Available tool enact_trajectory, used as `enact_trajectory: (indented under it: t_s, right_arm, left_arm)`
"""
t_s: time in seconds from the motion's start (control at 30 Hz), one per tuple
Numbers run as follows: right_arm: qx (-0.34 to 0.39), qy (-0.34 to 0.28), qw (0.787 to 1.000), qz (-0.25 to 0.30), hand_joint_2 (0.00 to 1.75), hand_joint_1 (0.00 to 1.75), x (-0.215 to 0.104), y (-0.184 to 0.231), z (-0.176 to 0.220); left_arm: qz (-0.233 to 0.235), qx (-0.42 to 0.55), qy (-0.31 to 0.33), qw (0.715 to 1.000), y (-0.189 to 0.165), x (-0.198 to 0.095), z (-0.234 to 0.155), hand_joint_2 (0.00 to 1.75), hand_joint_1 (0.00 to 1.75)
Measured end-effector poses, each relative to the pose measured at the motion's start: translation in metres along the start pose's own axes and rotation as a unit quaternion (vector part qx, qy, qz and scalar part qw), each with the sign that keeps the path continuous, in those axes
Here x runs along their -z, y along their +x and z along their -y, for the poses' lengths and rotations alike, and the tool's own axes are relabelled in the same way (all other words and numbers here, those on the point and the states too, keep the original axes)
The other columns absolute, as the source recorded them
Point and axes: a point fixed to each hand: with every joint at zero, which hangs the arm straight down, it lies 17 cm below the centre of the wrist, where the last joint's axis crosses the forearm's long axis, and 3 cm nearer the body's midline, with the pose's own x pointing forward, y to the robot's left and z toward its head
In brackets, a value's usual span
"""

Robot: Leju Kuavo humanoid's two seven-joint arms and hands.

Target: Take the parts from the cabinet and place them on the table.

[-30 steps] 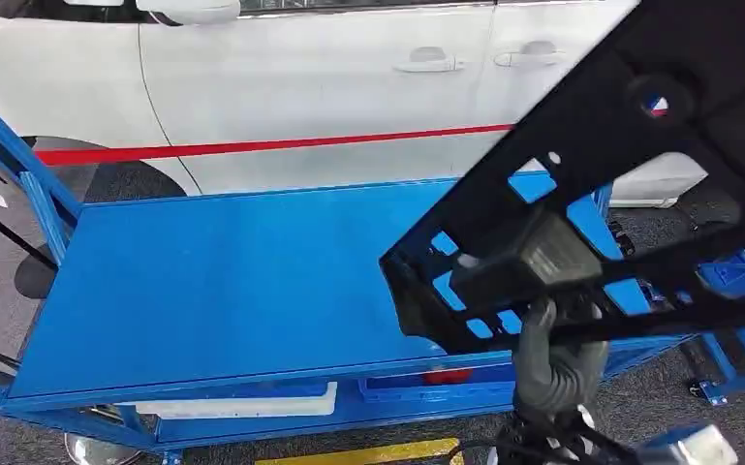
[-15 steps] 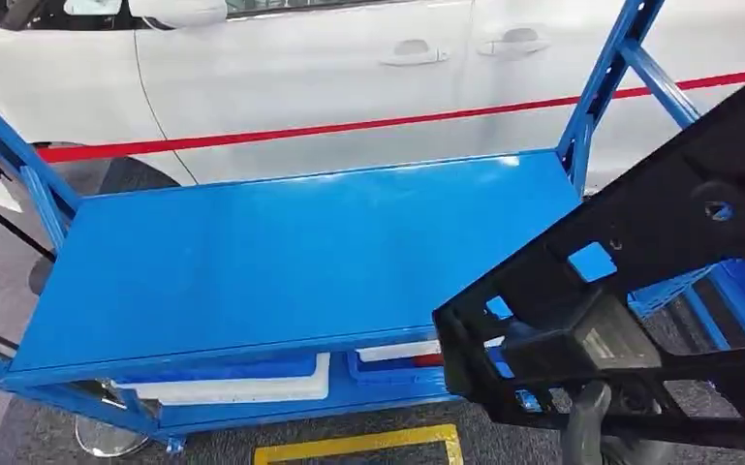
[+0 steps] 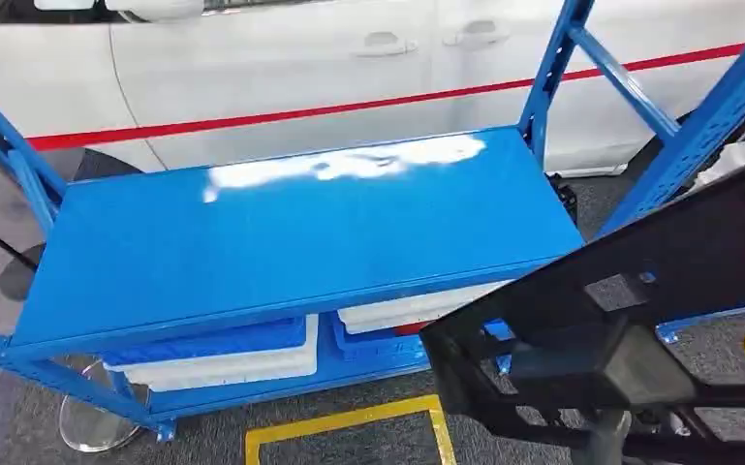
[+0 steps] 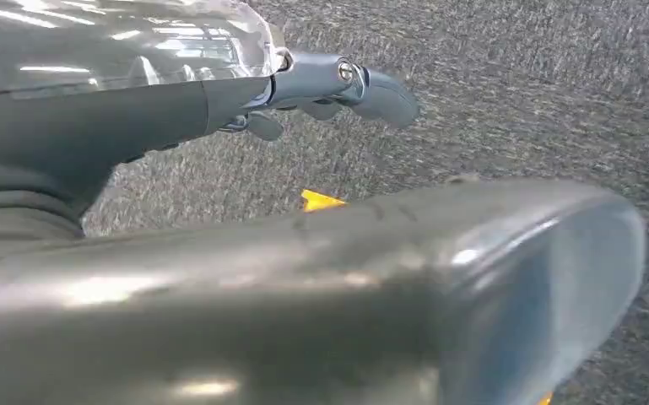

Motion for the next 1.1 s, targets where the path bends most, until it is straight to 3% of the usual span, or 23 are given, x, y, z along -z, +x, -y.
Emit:
enact_trajectory:
  t_s: [0.67,1.1]
  right_arm:
    - [-0.037,-0.046,0.998,-0.005,1.75,1.75,0.001,-0.007,0.019]
    - [-0.106,-0.080,0.991,0.006,1.75,1.75,0.002,0.009,0.038]
  left_arm:
    - [0.041,0.004,-0.005,0.999,0.019,0.008,-0.012,0.00,0.00]
    - [0.073,0.016,-0.024,0.997,0.032,0.011,-0.017,0.00,0.00]
